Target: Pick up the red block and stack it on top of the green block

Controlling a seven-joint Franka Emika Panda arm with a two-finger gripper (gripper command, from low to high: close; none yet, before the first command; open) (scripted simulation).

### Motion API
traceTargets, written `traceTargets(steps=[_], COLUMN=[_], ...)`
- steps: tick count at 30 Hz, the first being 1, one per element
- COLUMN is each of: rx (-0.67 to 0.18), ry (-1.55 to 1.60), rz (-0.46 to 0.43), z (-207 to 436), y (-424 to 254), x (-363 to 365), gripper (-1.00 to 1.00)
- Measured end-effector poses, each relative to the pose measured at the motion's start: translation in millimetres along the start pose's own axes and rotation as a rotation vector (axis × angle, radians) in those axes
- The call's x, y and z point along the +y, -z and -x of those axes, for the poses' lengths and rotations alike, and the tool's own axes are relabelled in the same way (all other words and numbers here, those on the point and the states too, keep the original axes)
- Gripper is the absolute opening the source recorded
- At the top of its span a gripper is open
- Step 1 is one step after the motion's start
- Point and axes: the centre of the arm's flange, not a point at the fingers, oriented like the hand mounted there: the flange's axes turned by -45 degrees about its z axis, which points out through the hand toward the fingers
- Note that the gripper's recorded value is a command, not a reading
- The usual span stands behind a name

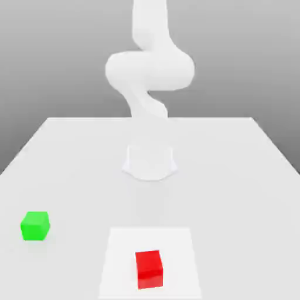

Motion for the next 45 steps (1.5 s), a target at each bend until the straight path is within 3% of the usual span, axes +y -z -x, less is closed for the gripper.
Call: traceTargets(steps=[11, 23, 28, 29, 36, 41, 45], rx=[-0.339, -0.698, -0.722, -0.722, -0.723, -0.723, -0.723], ry=[0.060, 0.129, 0.135, 0.135, 0.135, 0.134, 0.160], rz=[-0.026, -0.043, -0.044, -0.044, -0.044, -0.044, -0.044], z=[70, 238, 285, 291, 292, 257, 253], y=[-221, -385, -431, -438, -438, -399, -379], x=[2, 4, 5, 5, 5, 5, 61], gripper=[0.00, 0.00, 0.00, -1.00, -1.00, -1.00, -1.00])
